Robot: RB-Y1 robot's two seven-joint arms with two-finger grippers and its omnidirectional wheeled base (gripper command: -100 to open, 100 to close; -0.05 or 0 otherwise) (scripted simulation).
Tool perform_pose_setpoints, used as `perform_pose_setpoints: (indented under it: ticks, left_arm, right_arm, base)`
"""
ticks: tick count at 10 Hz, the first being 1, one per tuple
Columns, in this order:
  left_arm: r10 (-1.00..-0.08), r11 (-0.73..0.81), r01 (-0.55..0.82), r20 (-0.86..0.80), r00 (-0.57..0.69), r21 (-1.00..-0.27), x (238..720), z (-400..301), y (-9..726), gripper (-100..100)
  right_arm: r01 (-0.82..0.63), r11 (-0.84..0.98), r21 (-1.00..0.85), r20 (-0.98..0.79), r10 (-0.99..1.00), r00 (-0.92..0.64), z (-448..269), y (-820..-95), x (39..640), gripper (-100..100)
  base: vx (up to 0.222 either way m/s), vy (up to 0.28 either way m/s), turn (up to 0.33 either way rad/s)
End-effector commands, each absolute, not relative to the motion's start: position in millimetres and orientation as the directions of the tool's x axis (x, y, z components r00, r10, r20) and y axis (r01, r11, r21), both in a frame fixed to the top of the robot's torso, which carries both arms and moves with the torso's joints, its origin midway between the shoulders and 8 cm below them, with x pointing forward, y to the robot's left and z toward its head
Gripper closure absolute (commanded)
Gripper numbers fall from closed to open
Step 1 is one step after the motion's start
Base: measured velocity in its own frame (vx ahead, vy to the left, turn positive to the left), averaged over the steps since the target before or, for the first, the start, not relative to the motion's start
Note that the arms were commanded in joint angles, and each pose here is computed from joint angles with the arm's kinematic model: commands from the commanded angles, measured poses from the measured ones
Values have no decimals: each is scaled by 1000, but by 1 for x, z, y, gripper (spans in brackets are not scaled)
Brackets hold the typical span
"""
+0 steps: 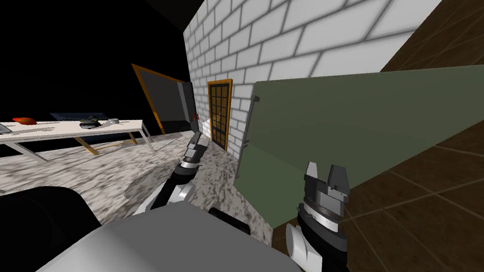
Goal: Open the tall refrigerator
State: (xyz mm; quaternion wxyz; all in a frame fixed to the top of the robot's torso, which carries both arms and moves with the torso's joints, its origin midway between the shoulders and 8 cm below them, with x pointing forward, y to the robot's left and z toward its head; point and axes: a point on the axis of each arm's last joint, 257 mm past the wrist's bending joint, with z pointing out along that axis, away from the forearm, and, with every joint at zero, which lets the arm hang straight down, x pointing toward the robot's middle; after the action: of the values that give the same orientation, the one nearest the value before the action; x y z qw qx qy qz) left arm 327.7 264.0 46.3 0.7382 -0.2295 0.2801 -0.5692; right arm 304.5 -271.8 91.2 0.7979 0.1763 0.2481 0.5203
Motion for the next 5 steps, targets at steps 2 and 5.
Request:
perform_pose_setpoints:
  ticks: [2,5]
  left_arm:
    - [-969,247,712,-152,195,-658,328,46,264,0]
    - [-969,247,712,-152,195,-657,328,46,264,0]
  right_arm:
    - [-743,396,539,-212,918,335,91,-272,304,0]
    - [-743,396,539,-212,918,335,91,-272,304,0]
  base:
    - [0,0,0]
    - [0,0,0]
